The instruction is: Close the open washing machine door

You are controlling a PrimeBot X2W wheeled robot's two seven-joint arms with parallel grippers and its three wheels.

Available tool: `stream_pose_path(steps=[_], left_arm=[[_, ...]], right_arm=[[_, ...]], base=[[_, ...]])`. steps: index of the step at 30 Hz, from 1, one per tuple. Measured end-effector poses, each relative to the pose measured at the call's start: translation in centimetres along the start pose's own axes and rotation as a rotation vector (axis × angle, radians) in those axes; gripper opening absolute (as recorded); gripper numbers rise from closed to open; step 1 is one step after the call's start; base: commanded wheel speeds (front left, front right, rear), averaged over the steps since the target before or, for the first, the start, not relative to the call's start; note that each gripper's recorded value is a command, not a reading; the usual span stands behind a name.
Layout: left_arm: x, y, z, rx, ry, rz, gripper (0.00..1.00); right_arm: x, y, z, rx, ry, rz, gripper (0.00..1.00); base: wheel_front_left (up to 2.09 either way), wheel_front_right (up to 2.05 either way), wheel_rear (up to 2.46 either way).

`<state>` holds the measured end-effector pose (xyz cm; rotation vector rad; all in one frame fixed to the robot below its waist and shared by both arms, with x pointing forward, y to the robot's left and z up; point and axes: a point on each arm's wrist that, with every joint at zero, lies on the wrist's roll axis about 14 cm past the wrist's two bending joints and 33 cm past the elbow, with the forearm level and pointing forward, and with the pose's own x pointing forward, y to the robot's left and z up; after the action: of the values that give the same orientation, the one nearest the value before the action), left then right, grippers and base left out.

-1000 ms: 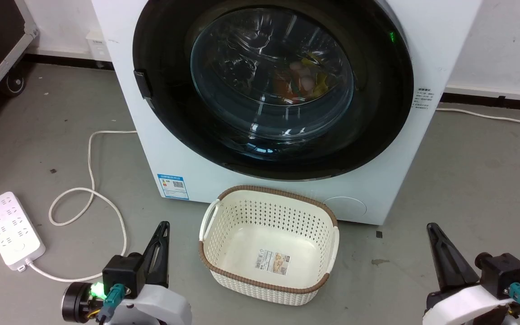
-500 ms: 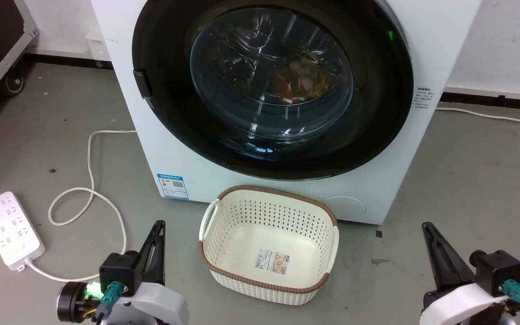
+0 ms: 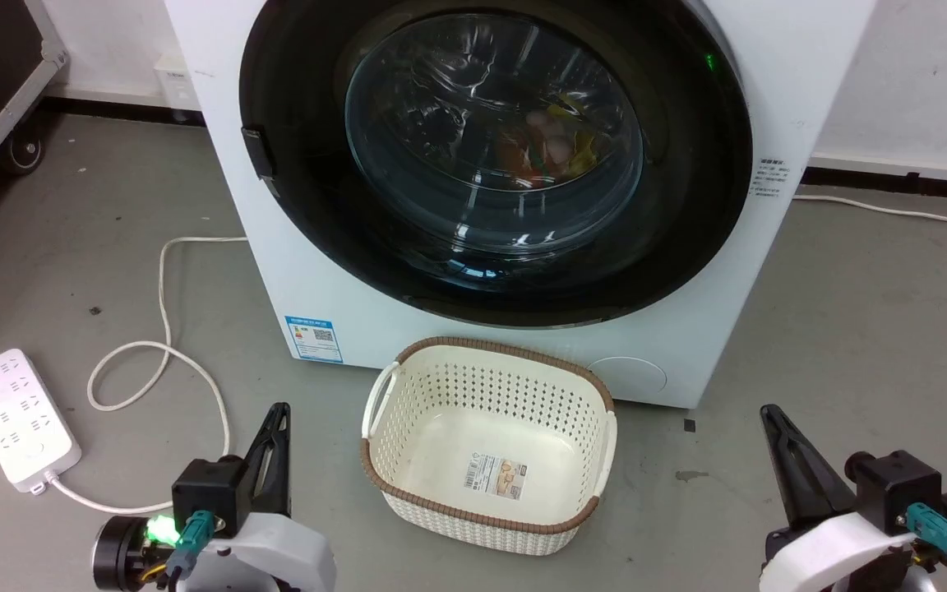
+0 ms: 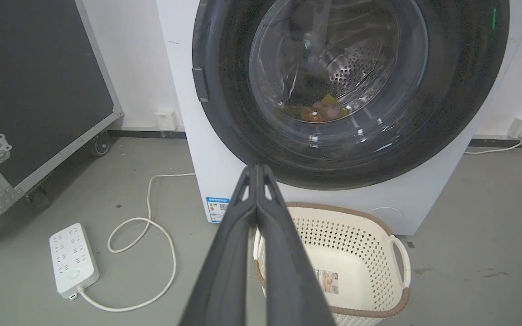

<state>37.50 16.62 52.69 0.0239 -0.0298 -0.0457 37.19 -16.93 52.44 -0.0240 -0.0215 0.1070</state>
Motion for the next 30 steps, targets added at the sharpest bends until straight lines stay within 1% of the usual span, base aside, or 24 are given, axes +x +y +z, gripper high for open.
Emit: stream_pose_path(steps=[30], left_arm=[[0.05, 0.98, 0.42, 0.023, 0.021, 0.038, 0.00]], right_arm=[[0.15, 0.81, 0.27, -0.022, 0.026, 0.024, 0.00]], base=[[0.00, 0.00, 0.00]])
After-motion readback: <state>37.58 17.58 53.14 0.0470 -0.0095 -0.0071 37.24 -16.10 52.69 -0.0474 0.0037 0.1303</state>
